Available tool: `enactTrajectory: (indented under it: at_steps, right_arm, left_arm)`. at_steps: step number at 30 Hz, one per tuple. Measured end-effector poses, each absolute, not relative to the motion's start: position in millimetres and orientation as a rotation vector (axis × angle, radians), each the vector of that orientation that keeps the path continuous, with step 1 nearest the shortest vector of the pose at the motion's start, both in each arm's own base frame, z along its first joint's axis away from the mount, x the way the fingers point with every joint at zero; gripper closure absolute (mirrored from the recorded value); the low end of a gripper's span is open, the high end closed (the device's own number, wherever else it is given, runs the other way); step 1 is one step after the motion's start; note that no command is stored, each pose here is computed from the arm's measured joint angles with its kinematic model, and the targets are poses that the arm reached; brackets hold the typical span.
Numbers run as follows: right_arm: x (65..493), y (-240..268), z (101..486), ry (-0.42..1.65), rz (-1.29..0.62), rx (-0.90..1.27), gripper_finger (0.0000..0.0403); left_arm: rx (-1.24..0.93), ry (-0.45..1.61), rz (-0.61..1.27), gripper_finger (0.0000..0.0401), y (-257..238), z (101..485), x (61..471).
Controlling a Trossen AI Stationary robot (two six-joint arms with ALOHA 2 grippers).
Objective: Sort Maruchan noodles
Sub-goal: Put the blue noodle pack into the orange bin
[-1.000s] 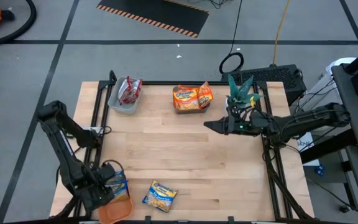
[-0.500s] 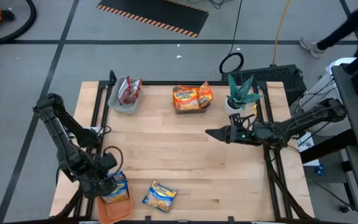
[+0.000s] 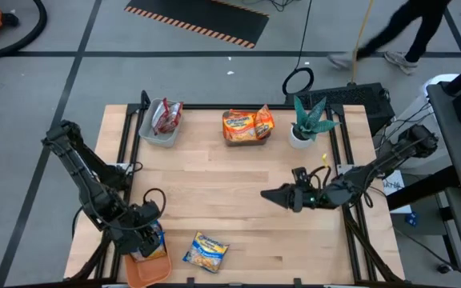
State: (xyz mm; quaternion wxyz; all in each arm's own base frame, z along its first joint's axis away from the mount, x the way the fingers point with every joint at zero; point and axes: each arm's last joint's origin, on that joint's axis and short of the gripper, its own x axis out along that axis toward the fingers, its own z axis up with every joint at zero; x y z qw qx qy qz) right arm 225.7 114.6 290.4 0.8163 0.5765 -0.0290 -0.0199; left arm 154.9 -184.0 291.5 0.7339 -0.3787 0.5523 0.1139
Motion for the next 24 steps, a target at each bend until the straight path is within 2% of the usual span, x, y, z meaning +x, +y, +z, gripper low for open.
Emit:
enactTrajectory:
  at_steps: [7,11,17,24]
  right_arm:
    - [234.5,125.6,296.8,0.012,0.07,1.152,0.0257]
    - [234.2,128.2,288.6,0.116,0.084,1.111,0.0257]
    - [231.6,130.8,273.3,0.318,0.109,1.042,0.0257]
    - [228.3,130.6,260.1,0.459,0.089,0.958,0.0257]
  left_arm:
    - [-0.894,1.146,0.205,0.01,-179.9,295.8,171.6]
    - [-0.87,1.101,0.134,0.01,-177.5,298.9,181.1]
    - [-0.827,1.052,0.149,0.01,-166.8,298.9,192.3]
    - [-0.921,1.026,0.086,0.01,-165.8,304.0,203.2]
